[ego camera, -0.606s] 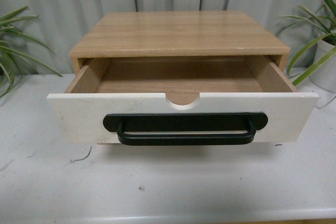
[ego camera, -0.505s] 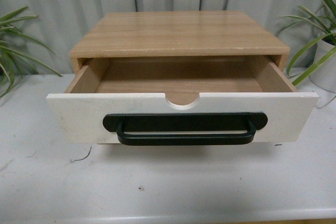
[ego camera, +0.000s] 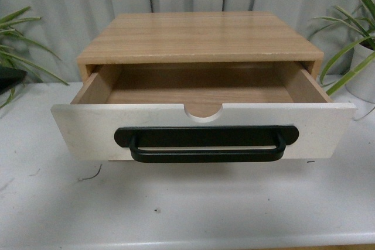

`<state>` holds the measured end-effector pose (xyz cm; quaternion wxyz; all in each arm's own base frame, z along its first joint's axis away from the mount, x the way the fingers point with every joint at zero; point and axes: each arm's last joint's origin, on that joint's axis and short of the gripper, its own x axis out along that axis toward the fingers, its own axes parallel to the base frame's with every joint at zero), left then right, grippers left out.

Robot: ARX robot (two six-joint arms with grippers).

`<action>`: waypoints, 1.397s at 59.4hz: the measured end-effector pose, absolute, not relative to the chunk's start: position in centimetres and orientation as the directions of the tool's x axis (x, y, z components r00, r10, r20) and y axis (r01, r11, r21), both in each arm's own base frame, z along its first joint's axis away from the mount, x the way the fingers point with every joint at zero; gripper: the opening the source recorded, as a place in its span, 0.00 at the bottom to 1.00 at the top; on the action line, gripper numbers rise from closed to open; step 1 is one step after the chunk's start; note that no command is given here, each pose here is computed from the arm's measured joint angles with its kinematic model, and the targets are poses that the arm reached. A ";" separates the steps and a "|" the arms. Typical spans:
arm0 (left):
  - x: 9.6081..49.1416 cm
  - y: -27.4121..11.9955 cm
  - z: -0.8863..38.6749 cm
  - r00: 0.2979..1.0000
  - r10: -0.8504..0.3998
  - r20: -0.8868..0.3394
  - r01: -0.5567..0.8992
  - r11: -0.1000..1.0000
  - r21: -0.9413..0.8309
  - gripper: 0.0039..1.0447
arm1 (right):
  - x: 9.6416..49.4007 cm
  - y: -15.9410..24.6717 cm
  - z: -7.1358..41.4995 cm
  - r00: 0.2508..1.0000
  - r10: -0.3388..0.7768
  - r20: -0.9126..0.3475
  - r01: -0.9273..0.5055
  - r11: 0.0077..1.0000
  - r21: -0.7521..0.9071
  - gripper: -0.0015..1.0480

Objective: Close drawer sideways

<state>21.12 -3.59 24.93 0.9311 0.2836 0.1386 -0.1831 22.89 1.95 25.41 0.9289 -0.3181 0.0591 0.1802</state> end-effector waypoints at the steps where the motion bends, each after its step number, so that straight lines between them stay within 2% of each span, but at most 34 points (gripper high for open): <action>1: 21.2 -4.0 25.3 0.878 -0.290 -0.381 0.462 0.724 0.513 0.94 | 23.1 2.0 25.6 0.923 0.304 -0.237 -0.385 0.691 -0.612 0.94; 8: 21.2 -5.4 26.6 0.809 -0.359 -0.465 0.587 0.522 0.619 0.94 | 24.3 2.5 26.9 0.898 0.330 -0.291 -0.425 0.485 -0.764 0.94; 13: 21.1 -6.3 26.4 0.762 -0.380 -0.524 0.647 0.435 0.626 0.94 | 24.8 2.8 26.9 0.869 0.345 -0.354 -0.469 0.352 -0.810 0.94; 21: 21.7 -7.5 25.5 0.736 -0.369 -0.567 0.676 0.363 0.642 0.94 | 25.3 3.3 25.6 0.817 0.356 -0.454 -0.536 0.178 -0.825 0.94; 27: 22.7 -8.5 24.9 0.738 -0.351 -0.576 0.674 0.343 0.654 0.94 | 25.9 3.8 24.8 0.807 0.352 -0.474 -0.533 0.089 -0.841 0.94; 49: 25.6 -9.9 22.7 0.744 -0.297 -0.599 0.668 0.307 0.677 0.94 | 27.0 5.4 23.1 0.772 0.350 -0.530 -0.576 0.034 -0.816 0.94; 83: 28.0 -9.0 21.7 0.780 -0.250 -0.573 0.625 0.340 0.703 0.94 | 29.0 7.1 22.3 0.760 0.367 -0.537 -0.608 0.106 -0.787 0.94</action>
